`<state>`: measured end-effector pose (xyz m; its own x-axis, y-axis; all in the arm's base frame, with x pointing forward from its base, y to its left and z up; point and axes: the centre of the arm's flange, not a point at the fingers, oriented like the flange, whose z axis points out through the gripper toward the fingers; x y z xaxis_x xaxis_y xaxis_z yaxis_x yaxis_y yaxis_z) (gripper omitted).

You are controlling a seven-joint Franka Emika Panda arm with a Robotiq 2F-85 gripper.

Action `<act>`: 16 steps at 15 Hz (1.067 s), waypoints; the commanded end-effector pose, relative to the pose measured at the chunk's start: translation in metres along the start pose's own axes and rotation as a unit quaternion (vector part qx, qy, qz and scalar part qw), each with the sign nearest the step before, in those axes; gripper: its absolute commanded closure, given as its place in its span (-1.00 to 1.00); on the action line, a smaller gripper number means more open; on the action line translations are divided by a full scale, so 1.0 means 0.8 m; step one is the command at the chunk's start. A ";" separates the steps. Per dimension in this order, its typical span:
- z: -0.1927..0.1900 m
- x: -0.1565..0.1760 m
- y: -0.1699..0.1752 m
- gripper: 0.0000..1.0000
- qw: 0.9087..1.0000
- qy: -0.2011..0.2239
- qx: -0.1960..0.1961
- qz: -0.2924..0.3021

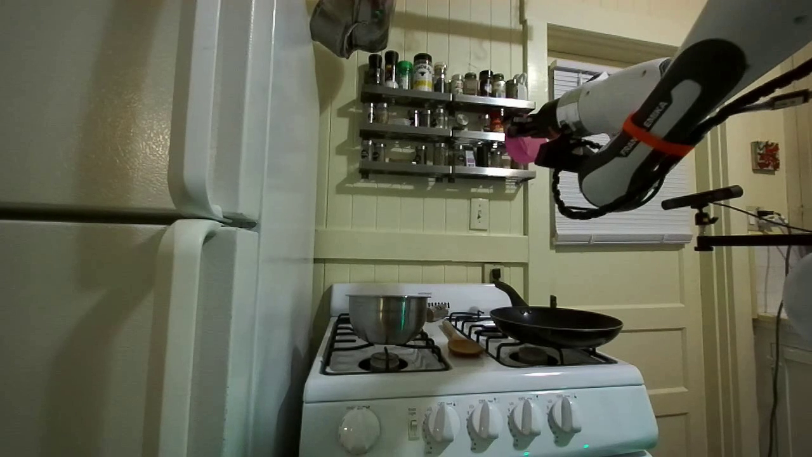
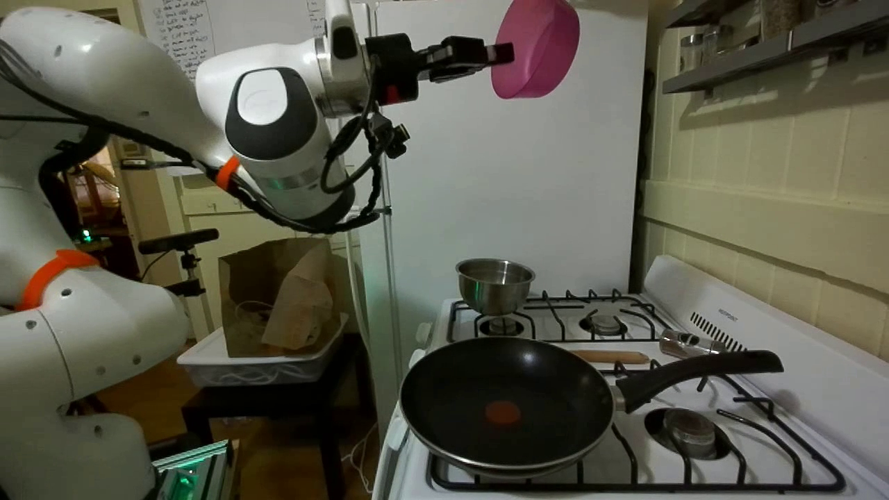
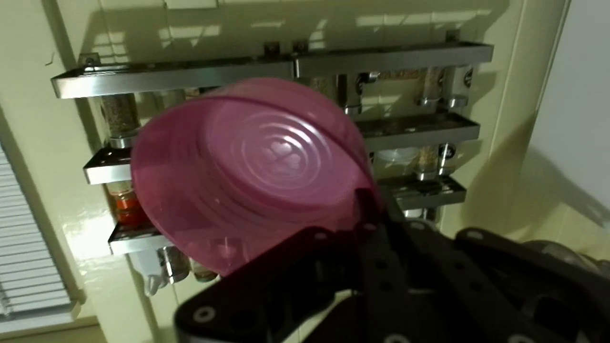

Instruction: Pour the contents from the purple bowl into the pan then move the purple bowl to the left.

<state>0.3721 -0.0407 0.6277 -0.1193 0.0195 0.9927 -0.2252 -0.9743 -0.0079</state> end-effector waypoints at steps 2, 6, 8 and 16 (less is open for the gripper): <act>0.026 0.039 0.032 0.98 0.992 -0.087 0.065 -0.062; 0.076 -0.003 0.056 0.98 0.975 -0.144 0.132 -0.108; 0.102 -0.031 0.057 0.98 0.961 -0.173 0.169 -0.133; 0.163 -0.077 0.012 0.98 0.892 -0.224 0.358 -0.162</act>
<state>0.4747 -0.0736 0.5330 0.2874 0.3527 0.8905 0.3863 -0.8935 0.2291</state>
